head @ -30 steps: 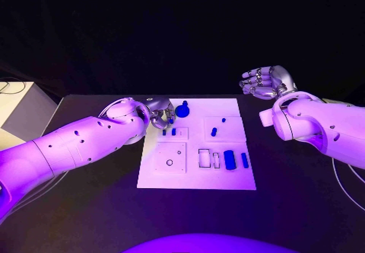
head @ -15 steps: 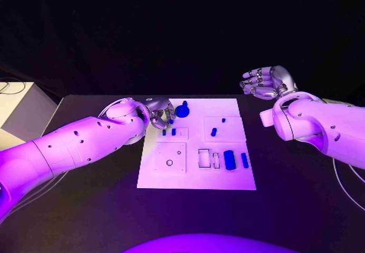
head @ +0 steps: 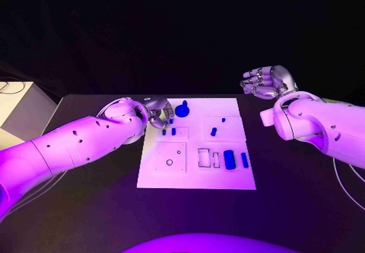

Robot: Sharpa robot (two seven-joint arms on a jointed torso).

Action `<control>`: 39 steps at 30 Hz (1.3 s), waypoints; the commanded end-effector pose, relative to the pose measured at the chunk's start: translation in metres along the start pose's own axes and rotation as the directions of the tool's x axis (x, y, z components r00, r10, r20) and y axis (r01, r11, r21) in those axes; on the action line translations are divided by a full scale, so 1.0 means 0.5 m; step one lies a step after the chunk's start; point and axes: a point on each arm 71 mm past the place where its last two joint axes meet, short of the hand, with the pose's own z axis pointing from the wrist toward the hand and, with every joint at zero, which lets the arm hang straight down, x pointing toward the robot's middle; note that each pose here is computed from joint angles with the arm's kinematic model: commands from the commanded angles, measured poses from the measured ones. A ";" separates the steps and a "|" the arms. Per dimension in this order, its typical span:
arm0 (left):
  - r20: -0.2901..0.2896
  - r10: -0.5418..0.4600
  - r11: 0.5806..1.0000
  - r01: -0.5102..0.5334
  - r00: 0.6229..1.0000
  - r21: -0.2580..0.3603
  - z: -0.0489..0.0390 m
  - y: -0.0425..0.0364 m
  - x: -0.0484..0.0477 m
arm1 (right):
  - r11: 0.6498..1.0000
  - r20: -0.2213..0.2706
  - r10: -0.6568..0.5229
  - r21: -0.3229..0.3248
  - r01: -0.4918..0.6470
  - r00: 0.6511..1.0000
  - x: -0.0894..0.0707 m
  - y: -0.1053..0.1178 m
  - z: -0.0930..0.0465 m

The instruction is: Assemble the parts on the task board

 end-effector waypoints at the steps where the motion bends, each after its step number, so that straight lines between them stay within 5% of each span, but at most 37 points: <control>1: -0.008 0.005 1.000 -0.005 1.000 -0.014 0.000 0.005 0.001 | 1.000 -0.012 -0.003 -0.013 0.002 1.000 0.001 0.001 0.000; 8: 0.024 0.001 1.000 0.000 1.000 -0.025 0.000 0.020 -0.007 | 1.000 -0.037 -0.005 -0.005 0.005 0.999 0.001 -0.002 -0.001; 12: 0.076 -0.051 0.999 0.052 0.996 -0.011 -0.001 0.034 -0.027 | 0.999 -0.111 -0.036 -0.023 0.033 0.993 0.003 -0.006 0.000; 19: 0.154 -0.368 0.929 0.369 0.917 0.024 -0.015 0.080 -0.070 | 0.964 -0.260 -0.257 -0.132 0.229 0.931 0.011 -0.012 0.001; 25: 0.110 -0.647 0.763 0.640 0.755 0.090 -0.036 0.107 -0.084 | 0.870 -0.333 -0.492 -0.220 0.441 0.804 0.028 -0.020 -0.004; 28: 0.098 -0.733 0.680 0.723 0.673 0.122 -0.047 0.113 -0.087 | 0.814 -0.322 -0.580 -0.260 0.519 0.748 0.034 -0.020 -0.006; 34: 0.069 -0.904 0.428 0.882 0.423 0.199 -0.088 0.121 -0.075 | 0.665 -0.273 -0.746 -0.336 0.667 0.607 0.057 -0.020 -0.014; 39: 0.053 -0.953 0.301 0.925 0.297 0.234 -0.113 0.116 -0.067 | 0.592 -0.259 -0.806 -0.367 0.718 0.532 0.085 -0.023 -0.021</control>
